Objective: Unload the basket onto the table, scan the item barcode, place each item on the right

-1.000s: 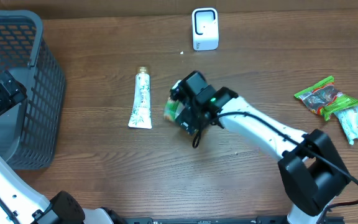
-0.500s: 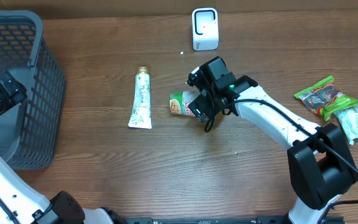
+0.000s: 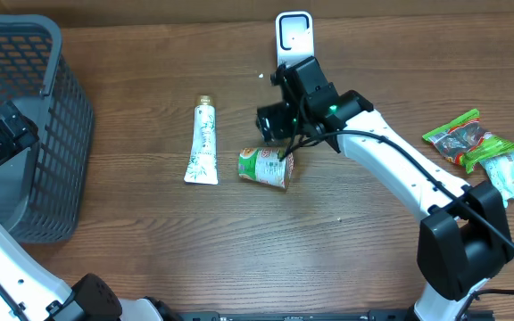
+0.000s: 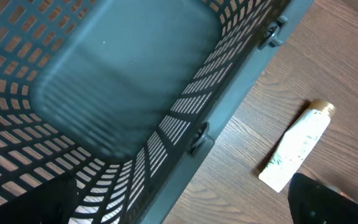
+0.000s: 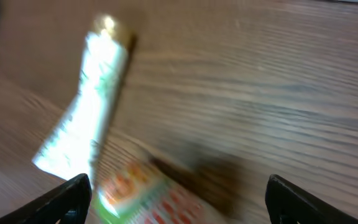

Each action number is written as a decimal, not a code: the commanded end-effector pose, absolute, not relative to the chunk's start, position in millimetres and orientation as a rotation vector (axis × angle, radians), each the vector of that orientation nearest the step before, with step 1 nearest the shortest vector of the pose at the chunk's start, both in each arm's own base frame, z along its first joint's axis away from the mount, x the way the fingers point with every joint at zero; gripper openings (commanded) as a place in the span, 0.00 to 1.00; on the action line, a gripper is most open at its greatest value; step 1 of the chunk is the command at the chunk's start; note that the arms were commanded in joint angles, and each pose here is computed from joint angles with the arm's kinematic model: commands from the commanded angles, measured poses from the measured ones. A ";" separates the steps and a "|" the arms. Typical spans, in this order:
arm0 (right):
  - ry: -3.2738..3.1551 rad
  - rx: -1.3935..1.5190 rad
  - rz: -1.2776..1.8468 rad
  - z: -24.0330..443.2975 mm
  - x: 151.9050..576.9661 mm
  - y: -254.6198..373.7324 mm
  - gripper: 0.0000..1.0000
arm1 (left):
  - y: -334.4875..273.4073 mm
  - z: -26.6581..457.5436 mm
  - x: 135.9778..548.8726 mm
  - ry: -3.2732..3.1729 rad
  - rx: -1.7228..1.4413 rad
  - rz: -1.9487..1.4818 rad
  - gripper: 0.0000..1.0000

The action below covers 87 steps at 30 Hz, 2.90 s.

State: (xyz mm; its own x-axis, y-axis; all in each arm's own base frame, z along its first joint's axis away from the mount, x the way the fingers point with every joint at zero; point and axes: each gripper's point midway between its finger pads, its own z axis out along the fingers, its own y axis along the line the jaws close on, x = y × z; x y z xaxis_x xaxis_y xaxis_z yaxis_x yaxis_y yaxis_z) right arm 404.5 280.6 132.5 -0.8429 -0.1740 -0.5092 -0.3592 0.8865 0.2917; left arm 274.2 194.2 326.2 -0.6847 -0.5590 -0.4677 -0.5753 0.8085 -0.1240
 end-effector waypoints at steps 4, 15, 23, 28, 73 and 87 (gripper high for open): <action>2.666 -0.269 0.698 107.5 377.9 333.8 0.90 | 194.0 327.0 274.4 2.502 -0.821 0.046 1.00; 2.830 -0.387 0.651 71.6 333.4 344.7 0.91 | 194.0 327.0 274.4 2.502 -0.821 0.046 1.00; 2.806 -0.728 0.558 83.8 331.6 319.9 0.97 | 194.0 327.0 274.4 2.502 -0.821 0.046 1.00; 2.676 -1.083 0.546 102.1 324.0 320.5 1.00 | 194.1 327.1 274.5 2.502 -0.821 0.046 1.00; 2.679 -1.513 0.556 43.3 270.3 289.4 0.78 | 194.0 327.0 274.4 2.502 -0.821 0.046 1.00; 2.688 -1.249 0.165 66.3 326.1 273.1 0.70 | 194.0 327.0 274.4 2.502 -0.821 0.046 1.00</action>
